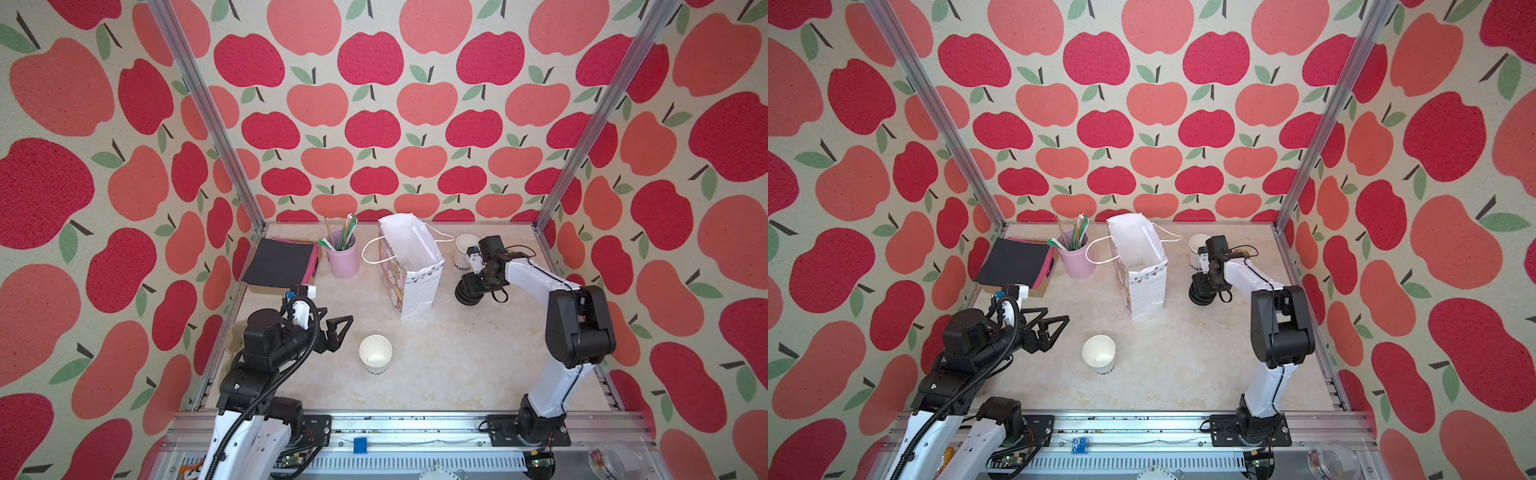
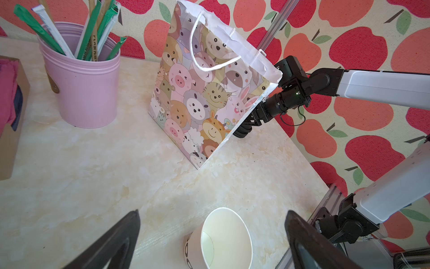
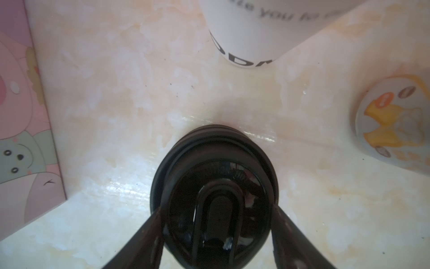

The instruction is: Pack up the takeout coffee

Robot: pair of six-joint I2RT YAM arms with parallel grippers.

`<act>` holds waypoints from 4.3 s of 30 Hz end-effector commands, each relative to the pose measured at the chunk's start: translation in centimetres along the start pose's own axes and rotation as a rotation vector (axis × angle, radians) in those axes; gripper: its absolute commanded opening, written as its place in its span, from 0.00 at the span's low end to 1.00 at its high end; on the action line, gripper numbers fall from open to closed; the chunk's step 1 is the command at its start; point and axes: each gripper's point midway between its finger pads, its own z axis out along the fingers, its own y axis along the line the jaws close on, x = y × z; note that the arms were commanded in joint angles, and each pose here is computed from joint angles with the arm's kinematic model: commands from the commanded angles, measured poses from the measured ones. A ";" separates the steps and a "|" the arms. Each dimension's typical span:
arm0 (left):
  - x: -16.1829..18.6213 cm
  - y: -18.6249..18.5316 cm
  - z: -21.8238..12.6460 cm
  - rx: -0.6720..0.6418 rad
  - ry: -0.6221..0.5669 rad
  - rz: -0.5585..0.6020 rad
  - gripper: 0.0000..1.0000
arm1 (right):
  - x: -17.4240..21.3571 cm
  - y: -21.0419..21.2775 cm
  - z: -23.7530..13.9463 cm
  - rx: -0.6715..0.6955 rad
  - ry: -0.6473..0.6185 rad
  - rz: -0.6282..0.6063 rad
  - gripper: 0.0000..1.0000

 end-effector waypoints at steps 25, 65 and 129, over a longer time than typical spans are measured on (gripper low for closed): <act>0.0 0.0 -0.1 0.001 -0.010 0.019 0.99 | 1.0 4.5 -9.7 -0.021 -0.166 -0.072 0.68; 0.2 0.1 0.1 0.000 0.000 0.013 0.99 | 5.6 -22.1 -9.6 0.502 -0.299 0.685 0.95; 0.1 -0.2 0.0 0.015 -0.004 0.017 0.99 | 11.9 -26.6 -2.0 0.634 -0.250 1.298 0.13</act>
